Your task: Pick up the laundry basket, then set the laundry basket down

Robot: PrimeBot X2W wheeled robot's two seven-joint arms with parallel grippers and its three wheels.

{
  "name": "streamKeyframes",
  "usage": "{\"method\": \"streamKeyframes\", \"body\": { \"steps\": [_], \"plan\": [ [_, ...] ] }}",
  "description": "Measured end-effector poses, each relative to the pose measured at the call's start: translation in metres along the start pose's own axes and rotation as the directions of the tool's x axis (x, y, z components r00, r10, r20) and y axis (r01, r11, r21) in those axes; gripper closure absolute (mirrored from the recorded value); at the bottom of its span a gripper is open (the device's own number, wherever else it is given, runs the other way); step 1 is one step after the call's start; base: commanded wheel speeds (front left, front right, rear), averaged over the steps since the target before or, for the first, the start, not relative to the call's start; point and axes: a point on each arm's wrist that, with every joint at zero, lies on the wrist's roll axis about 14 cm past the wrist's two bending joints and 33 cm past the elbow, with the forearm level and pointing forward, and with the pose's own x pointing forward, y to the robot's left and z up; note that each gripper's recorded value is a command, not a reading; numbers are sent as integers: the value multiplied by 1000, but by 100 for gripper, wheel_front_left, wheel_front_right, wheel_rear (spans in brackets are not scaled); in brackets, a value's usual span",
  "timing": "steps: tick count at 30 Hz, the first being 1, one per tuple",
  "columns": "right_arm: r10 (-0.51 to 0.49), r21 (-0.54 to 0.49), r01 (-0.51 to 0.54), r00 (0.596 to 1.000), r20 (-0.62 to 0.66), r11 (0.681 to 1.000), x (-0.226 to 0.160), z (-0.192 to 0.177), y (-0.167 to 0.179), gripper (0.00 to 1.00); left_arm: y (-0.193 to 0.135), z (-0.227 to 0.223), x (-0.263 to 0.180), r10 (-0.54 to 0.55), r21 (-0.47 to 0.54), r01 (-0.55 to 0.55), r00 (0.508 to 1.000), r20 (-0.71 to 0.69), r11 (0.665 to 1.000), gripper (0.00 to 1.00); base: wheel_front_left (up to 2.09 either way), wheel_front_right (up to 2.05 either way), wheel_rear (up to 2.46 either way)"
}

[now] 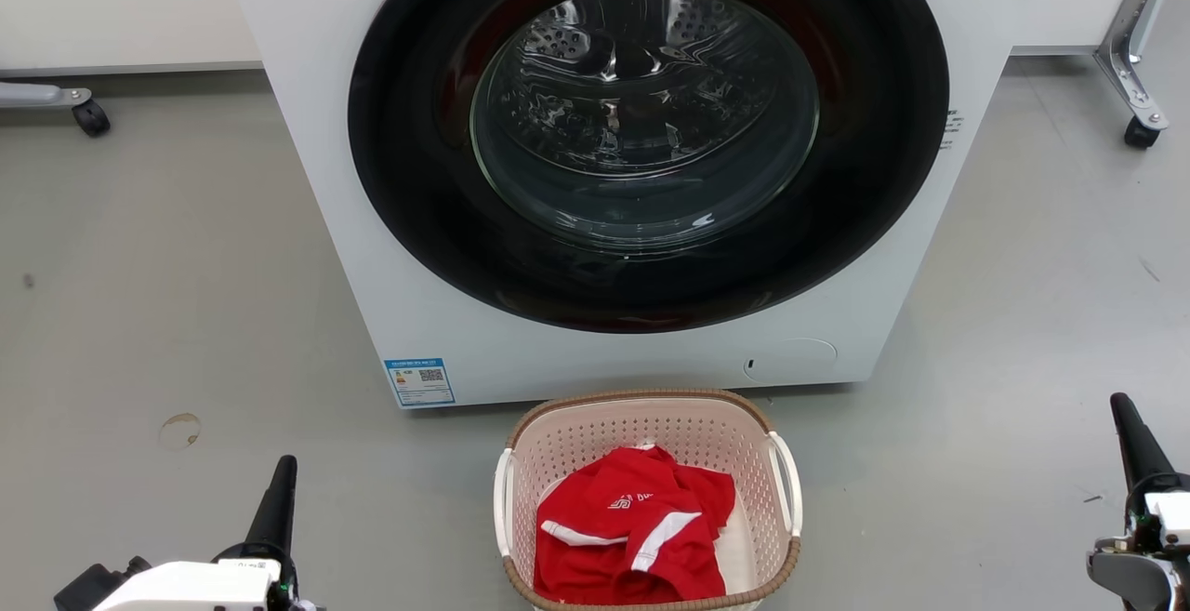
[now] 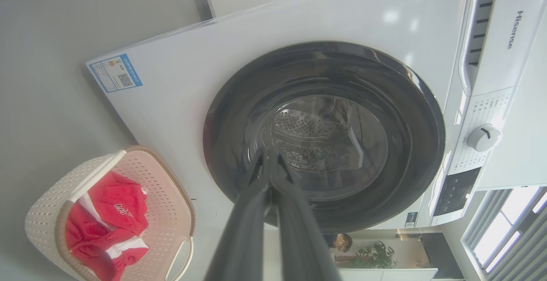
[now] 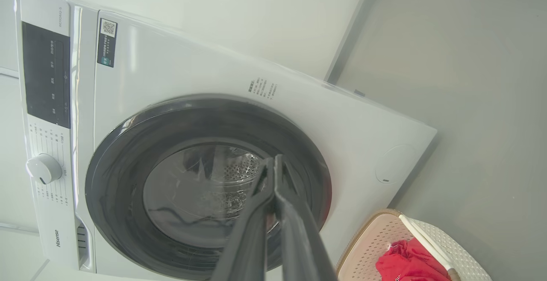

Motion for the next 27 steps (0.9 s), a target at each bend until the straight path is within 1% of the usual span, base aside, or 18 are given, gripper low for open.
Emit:
{"method": "streamKeyframes", "body": {
  "steps": [11,15,27],
  "plan": [
    [8,98,-12,999,31,995,-1,13,1,100,-6,4,5,-37,-127,41,999,27,991,100,0,0,0],
    [23,136,-29,999,46,990,2,18,7,100,-13,7,9,-64,-162,70,997,41,984,100,0,0,0],
    [26,143,-33,998,49,989,2,18,8,100,-12,7,10,-63,-169,69,997,41,983,100,0,0,0]
  ]
}}
